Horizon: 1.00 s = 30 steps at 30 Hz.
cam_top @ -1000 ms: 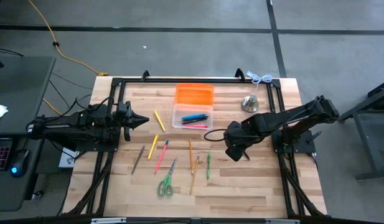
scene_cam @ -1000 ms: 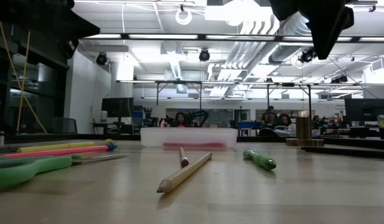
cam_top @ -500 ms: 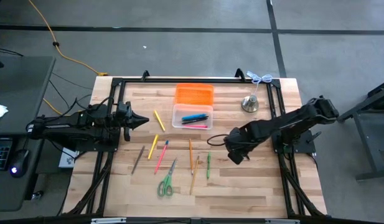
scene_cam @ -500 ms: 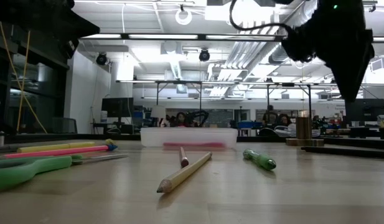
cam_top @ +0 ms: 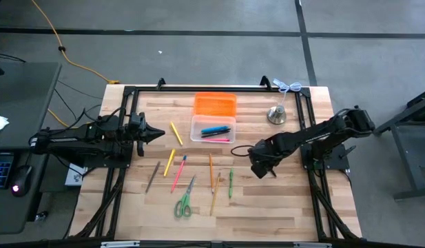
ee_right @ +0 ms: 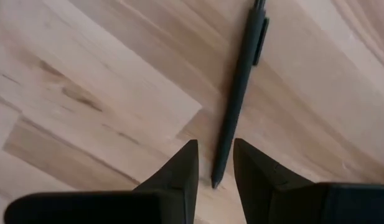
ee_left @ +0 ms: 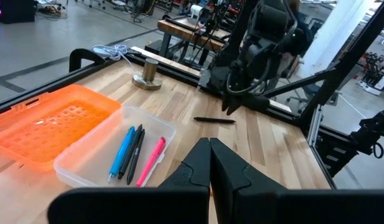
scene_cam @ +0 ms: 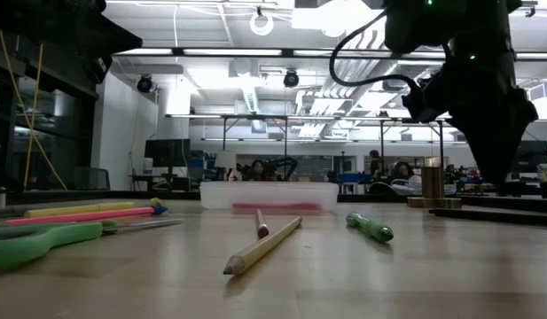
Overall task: Pick & place school supplies into a supply box
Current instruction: Put the black pen into the transparent supply box
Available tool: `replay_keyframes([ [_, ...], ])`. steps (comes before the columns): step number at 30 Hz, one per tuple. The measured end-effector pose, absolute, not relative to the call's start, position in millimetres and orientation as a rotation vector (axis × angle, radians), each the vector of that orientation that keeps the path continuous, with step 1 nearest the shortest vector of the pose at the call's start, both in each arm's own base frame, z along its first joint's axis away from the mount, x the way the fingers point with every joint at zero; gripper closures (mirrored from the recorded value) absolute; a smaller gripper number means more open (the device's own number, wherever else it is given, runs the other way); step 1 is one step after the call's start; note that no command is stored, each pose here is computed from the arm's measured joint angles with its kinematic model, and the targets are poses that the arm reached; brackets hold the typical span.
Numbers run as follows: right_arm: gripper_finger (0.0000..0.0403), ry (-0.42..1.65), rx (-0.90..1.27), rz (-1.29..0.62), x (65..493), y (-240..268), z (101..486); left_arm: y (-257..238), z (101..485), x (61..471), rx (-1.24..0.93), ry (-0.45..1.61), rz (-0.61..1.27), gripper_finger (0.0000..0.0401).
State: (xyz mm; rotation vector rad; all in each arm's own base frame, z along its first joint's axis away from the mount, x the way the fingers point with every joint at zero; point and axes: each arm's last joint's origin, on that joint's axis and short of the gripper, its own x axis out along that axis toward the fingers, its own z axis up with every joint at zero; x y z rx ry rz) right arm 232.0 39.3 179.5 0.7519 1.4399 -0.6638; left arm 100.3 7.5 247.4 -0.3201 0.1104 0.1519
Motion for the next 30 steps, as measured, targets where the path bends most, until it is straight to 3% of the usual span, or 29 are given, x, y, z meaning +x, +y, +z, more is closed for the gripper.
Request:
replay_keyframes([
  [30,0.0324,1.461,0.728,-0.606,233.0,15.2,130.8,7.8,247.4,100.3,-0.319,0.109,0.16,0.0368],
])
